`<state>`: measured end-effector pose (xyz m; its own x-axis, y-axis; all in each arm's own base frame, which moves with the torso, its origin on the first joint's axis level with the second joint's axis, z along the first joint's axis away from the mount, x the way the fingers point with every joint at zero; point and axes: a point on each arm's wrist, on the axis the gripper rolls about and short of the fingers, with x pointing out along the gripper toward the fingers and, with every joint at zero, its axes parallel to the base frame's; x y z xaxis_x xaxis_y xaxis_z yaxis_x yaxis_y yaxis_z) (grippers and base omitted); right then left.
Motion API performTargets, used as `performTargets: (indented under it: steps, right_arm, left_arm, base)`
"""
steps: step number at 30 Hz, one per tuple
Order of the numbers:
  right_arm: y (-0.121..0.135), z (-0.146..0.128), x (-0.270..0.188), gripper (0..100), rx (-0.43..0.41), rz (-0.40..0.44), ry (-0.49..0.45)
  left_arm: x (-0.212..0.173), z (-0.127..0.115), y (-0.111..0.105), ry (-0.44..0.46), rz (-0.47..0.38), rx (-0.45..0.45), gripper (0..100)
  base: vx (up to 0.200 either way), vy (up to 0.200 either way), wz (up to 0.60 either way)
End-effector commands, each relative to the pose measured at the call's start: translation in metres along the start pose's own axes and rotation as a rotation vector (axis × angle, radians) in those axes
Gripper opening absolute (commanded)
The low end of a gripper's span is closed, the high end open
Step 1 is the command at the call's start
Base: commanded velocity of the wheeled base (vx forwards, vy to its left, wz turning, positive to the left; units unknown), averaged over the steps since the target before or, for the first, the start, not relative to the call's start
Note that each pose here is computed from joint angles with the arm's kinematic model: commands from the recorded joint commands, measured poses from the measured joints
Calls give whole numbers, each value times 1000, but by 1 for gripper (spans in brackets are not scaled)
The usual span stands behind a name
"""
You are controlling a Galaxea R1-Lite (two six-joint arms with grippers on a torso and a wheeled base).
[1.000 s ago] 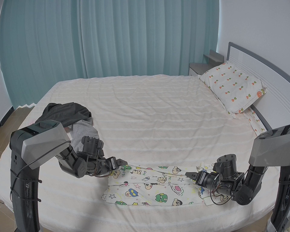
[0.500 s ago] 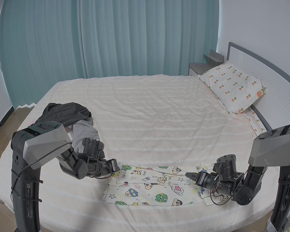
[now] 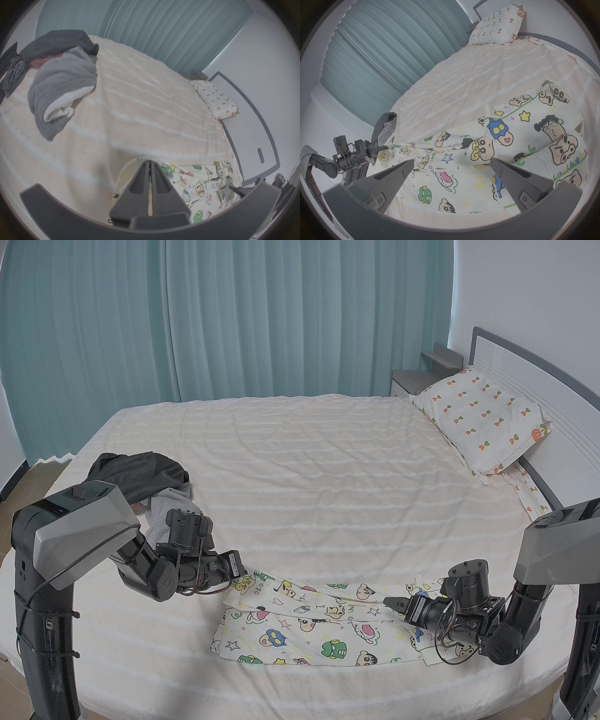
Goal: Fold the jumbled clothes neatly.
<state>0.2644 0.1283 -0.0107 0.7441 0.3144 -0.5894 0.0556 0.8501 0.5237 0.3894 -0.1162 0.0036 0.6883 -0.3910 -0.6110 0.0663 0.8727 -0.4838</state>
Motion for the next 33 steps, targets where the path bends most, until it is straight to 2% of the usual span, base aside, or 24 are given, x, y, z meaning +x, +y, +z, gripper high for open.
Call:
performTargets:
  steps: [1, 6, 18, 32, 33]
  right_arm:
    - [0, 0, 0, 100, 0, 0, 1]
    - [0, 0, 0, 100, 0, 0, 1]
    - [0, 0, 0, 100, 1, -1, 0]
    - [-1, -1, 1, 100, 0, -2, 3]
    - [-1, -1, 1, 100, 0, -1, 4]
  left_arm:
    - [-2, 4, -4, -13, -8, 3, 0]
    - [-2, 3, 0, 7, 7, -7, 0]
    - [1, 17, -9, -52, -26, 6, 0]
    - [23, -1, 8, 10, 14, -10, 0]
    - [24, -2, 9, 12, 17, -12, 100]
  base:
    - [0, 0, 0]
    - [0, 0, 0]
    - [0, 0, 0]
    - [0, 0, 0]
    - [0, 0, 0]
